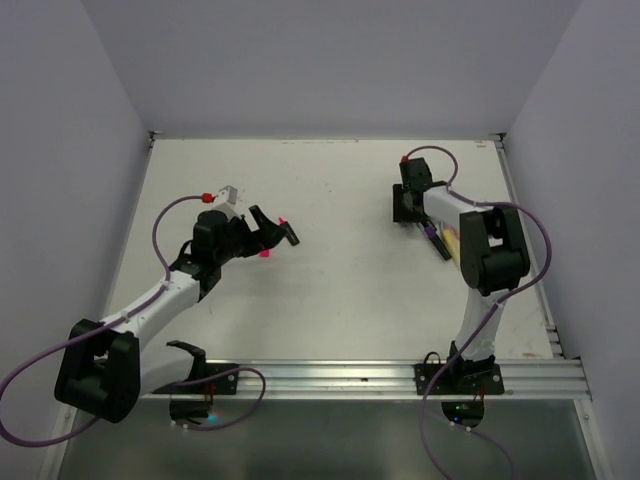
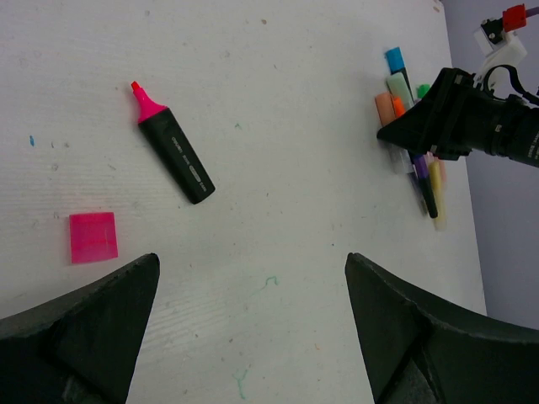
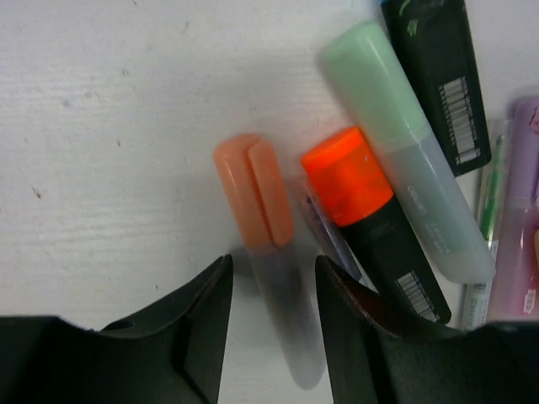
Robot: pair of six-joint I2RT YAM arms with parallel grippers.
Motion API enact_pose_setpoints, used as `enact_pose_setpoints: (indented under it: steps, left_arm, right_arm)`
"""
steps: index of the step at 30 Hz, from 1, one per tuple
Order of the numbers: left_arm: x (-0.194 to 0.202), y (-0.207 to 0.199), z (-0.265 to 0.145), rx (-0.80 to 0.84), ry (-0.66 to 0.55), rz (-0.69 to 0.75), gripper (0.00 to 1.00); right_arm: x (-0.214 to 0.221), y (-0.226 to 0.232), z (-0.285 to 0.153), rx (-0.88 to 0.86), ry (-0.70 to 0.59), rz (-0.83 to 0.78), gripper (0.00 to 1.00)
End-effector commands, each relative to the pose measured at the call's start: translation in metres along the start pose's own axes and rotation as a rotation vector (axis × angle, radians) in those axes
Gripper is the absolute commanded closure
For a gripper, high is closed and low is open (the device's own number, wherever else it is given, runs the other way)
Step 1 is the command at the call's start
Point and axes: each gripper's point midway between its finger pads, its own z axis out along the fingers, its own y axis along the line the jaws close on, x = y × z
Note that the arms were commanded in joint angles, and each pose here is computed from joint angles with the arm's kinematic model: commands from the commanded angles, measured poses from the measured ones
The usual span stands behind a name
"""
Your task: Open the pen caps
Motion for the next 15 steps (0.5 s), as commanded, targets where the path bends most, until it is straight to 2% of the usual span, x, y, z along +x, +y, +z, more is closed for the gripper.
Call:
enact_pose_setpoints:
  steps: [1,4,5,7,9,10,12,13,15]
  left_arm:
    - [-0.004,-0.007,-0.005,0.025,-0.019,0.025,0.06]
    - [-0.004,-0.007,-0.006,0.025,-0.019,0.025,0.06]
    - [-0.003,-0.007,-0.006,0.026,-0.018,0.025,0.06]
    - [-0.003,-0.007,-0.006,0.025,-0.017,0.023,0.06]
    - [-0.003,-0.008,-0.008,0.027,-0.019,0.022,0.06]
    - [-0.004,-0.008,-0.008,0.028,-0.02,0.021,0.06]
    - [-0.004,-0.009,-0.009,0.031,-0.017,0.018,0.06]
    - [-0.003,-0.01,-0.008,0.034,-0.015,0.017,0.06]
    - [-0.003,-0.012,-0.009,0.043,-0.01,0.017,0.07]
  right_arm:
    - [0.011,-0.005,0.005,0.027,0.05,-0.027,0.53]
    - [0.012,-0.005,0.005,0.026,0.055,-0.028,0.58]
    - [0.013,-0.004,0.005,0.021,0.057,-0.029,0.64]
    - [0.012,0.0,0.004,0.003,0.053,-0.032,0.69]
    - [0.013,0.0,0.003,-0.001,0.055,-0.035,0.78]
    - [0.014,0.004,0.003,-0.011,0.056,-0.038,0.88]
    - [0.015,0.009,0.001,-0.031,0.057,-0.048,0.97]
    - [0.014,0.015,-0.001,-0.045,0.049,-0.058,1.0]
    - [0.009,0.022,-0.011,-0.065,0.023,-0.067,1.0]
